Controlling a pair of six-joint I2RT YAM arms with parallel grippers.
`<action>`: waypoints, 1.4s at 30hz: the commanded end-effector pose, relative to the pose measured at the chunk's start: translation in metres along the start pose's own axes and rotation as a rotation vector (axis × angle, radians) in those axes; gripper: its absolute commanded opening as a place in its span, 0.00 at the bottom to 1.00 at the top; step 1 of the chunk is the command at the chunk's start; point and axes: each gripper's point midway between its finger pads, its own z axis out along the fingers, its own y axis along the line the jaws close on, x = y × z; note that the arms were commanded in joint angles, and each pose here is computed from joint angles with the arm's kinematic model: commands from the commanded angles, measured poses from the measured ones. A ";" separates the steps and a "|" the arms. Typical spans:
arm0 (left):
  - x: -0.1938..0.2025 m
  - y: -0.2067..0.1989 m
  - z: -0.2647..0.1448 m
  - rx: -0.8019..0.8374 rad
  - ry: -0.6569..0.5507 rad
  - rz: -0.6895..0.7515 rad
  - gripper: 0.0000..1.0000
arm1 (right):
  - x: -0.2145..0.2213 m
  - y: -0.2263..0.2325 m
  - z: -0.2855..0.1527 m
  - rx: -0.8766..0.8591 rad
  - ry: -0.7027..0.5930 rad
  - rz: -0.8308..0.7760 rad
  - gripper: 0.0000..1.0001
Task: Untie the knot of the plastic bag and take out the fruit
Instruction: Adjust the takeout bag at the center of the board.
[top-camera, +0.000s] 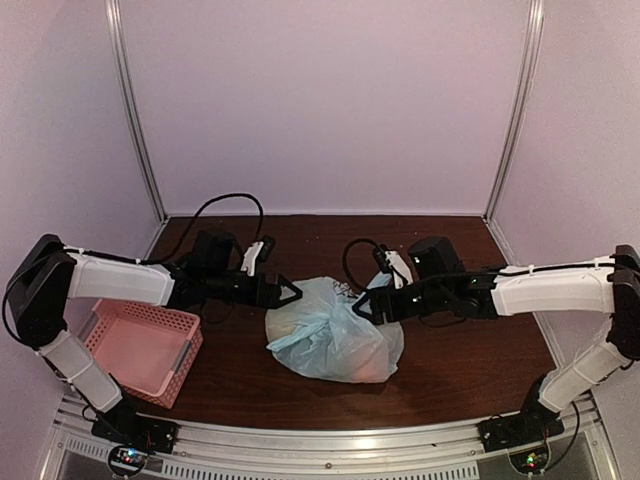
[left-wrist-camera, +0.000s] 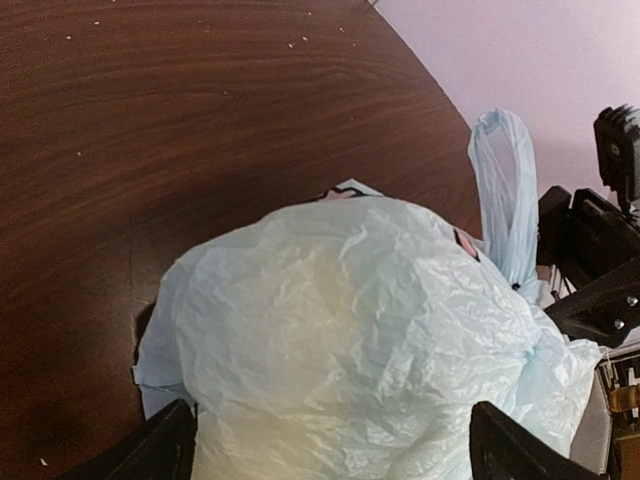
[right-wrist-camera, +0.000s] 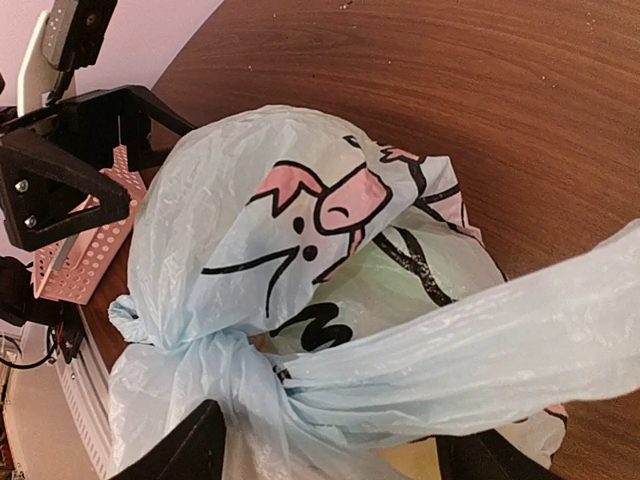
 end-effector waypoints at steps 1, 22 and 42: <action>0.003 -0.029 0.003 0.115 -0.009 0.062 0.96 | -0.018 0.010 0.012 -0.048 -0.040 0.000 0.71; 0.045 -0.057 -0.073 0.006 -0.006 0.042 0.97 | -0.063 0.029 0.042 -0.076 -0.081 -0.127 0.75; -0.005 -0.071 -0.019 0.008 0.246 0.500 0.97 | -0.044 0.049 -0.036 -0.048 -0.119 -0.188 0.86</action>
